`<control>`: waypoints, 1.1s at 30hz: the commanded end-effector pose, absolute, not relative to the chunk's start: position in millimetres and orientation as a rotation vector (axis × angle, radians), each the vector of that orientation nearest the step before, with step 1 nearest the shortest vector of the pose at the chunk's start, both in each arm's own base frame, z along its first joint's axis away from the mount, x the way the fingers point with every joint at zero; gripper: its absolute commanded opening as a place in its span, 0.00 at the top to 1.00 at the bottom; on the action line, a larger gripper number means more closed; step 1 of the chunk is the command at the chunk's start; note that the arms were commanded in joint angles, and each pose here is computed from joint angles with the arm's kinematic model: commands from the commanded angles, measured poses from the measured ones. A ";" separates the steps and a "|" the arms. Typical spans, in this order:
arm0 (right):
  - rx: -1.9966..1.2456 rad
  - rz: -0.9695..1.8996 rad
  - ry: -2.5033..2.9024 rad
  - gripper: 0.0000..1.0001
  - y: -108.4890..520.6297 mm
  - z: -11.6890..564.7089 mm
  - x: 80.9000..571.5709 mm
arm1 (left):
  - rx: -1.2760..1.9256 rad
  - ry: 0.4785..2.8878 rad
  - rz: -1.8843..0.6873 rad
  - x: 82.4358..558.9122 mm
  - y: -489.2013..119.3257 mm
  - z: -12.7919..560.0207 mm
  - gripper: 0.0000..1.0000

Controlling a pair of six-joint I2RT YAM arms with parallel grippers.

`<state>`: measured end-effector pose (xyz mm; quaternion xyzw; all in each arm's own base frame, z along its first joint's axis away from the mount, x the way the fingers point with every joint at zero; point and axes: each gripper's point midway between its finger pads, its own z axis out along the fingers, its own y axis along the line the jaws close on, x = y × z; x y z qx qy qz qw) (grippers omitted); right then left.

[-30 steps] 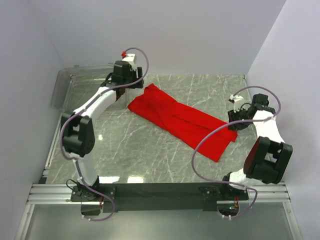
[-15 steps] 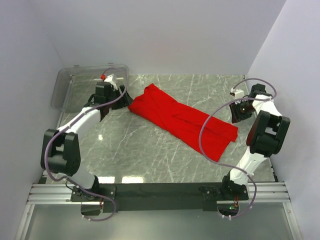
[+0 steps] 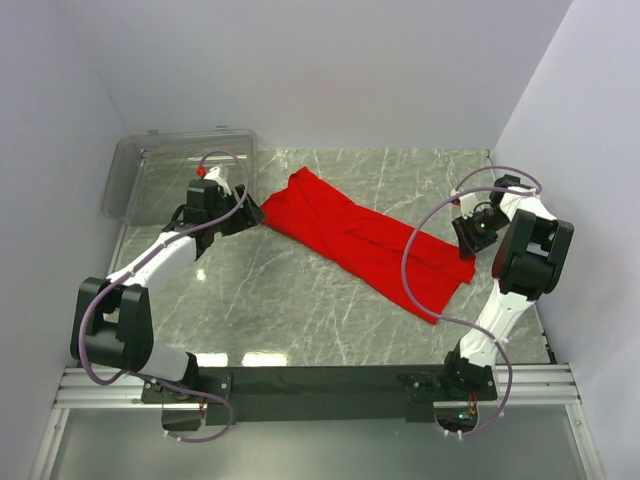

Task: Fold and stack the t-shirts
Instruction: Fold the tshirt

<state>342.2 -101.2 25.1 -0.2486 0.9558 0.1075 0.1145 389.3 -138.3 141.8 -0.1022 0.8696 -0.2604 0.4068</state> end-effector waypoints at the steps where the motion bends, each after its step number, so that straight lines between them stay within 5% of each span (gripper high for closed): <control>1: -0.777 0.353 2.808 0.51 -94.5 23.1 334.0 | -0.252 2.133 -0.710 390.1 -143.4 159.7 0.28; 12: -0.779 0.343 2.867 0.57 -97.0 4.5 331.2 | -0.240 2.147 -0.766 394.0 -155.1 153.2 0.29; 18: -0.775 0.371 2.853 1.00 -87.7 9.1 316.9 | -0.239 2.160 -0.778 393.6 -160.8 148.2 0.30; 33: -0.272 0.239 2.936 1.00 -112.8 11.8 236.5 | -0.181 2.247 -0.774 416.3 -198.8 131.9 0.31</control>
